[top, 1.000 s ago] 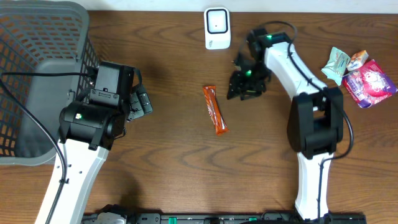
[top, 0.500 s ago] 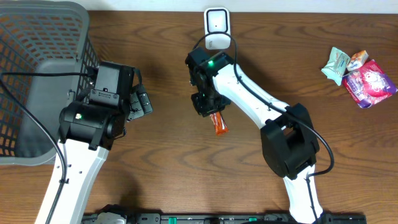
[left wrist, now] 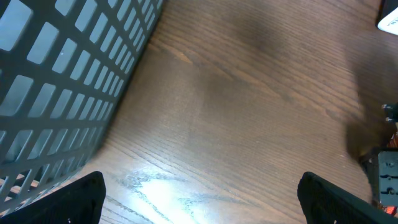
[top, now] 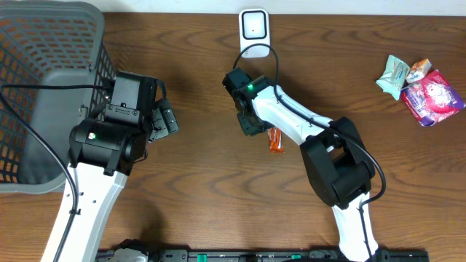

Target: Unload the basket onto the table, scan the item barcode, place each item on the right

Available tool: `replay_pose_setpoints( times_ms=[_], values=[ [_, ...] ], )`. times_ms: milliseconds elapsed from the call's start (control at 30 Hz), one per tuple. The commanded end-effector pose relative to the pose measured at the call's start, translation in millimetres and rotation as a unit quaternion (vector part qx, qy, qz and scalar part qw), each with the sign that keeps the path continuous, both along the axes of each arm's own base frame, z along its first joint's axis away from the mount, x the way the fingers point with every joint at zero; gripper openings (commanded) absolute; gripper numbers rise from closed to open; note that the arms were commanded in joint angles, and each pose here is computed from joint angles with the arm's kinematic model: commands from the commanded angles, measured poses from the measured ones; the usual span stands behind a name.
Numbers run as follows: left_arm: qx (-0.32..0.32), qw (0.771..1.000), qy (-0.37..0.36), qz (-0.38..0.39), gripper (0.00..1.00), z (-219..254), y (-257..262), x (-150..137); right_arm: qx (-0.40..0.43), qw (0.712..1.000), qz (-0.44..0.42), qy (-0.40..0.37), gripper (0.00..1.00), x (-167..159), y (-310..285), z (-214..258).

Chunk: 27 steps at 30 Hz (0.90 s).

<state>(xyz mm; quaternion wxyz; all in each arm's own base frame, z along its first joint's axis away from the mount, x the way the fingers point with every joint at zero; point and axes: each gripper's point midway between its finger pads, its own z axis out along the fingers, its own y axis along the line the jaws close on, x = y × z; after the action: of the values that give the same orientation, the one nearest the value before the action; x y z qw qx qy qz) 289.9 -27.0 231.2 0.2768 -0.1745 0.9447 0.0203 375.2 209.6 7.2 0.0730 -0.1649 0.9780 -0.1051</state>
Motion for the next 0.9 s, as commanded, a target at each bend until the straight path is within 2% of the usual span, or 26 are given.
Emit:
replay_pose_setpoints(
  times_ms=[0, 267, 467, 633, 867],
  values=[
    [-0.006, 1.0, 0.0, 0.008, 0.98, 0, 0, 0, -0.055, 0.998, -0.007, -0.038, 0.33, 13, -21, 6],
    [-0.006, 1.0, 0.0, 0.008, 0.98, 0, 0, 0, -0.065, 0.997, -0.034, -0.026, 0.3, 10, -23, 38],
    [-0.007, 1.0, 0.0, 0.008, 0.98, 0, 0, 0, -0.065, 0.997, -0.042, -0.02, 0.4, 8, -21, 60],
    [-0.007, 1.0, 0.0, 0.008, 0.98, 0, 0, 0, -0.079, 0.992, -0.094, -0.003, 0.37, -5, -37, 47],
    [-0.007, 1.0, 0.0, 0.008, 0.98, 0, 0, 0, -0.079, 0.993, -0.09, 0.002, 0.36, -15, -38, 12]
  ],
)
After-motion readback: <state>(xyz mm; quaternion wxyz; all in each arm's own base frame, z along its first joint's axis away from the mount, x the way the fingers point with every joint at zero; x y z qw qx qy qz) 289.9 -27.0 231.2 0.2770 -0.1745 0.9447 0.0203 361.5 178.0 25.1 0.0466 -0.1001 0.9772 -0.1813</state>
